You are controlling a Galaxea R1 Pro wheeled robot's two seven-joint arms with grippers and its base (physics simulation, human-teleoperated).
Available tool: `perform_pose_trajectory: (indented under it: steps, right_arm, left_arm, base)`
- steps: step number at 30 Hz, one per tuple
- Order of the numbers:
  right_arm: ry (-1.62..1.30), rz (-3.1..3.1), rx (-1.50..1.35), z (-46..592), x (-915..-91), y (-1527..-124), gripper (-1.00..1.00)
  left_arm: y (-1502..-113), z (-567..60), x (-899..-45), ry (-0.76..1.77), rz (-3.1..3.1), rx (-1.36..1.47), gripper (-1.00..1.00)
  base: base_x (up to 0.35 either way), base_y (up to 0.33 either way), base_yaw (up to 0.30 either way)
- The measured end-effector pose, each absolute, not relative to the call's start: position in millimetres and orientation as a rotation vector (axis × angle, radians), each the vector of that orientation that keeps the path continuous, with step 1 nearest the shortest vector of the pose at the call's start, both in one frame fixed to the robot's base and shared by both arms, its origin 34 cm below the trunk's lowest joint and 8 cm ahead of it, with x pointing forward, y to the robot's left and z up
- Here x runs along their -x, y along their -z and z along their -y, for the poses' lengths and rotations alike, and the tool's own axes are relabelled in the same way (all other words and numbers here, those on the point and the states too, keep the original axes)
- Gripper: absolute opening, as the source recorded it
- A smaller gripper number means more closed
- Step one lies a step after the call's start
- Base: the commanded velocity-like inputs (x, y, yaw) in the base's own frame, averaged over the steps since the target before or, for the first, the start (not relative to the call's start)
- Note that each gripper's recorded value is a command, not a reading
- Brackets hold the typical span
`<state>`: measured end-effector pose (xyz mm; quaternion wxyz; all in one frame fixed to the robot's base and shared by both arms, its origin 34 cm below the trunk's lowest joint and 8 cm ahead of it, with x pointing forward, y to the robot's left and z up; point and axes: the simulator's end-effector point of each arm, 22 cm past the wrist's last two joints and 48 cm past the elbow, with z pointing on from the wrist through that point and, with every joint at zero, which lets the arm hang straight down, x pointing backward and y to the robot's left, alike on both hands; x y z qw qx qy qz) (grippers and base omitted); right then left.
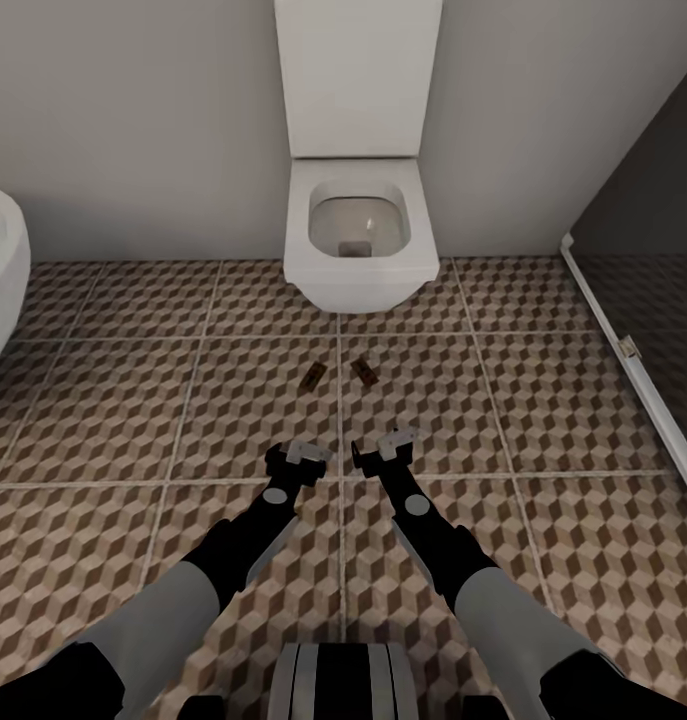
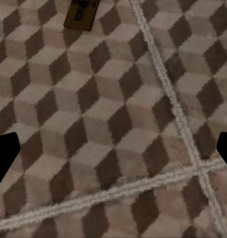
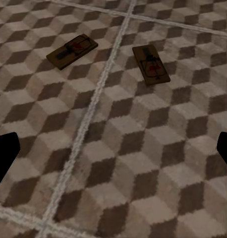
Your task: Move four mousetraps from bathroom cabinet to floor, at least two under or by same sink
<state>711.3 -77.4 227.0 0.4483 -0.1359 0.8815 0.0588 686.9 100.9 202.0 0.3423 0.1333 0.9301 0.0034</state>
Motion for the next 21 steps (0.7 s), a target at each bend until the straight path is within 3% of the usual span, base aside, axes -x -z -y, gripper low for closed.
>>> perform_pose_trajectory:
  steps: [10, 21]
  right_arm:
    - [-0.167, -2.188, 0.355, 76, -713, -246, 1.0]
    - [-0.128, -2.196, 0.398, 118, -716, -258, 1.0]
  left_arm:
    - [-215, -121, -680, -0.035, -2.435, -0.354, 1.0]
    - [-228, -165, -677, -0.093, -2.451, -0.374, 1.0]
  base:
    - [0.0, 0.0, 0.0]
    - [0.0, 0.0, 0.0]
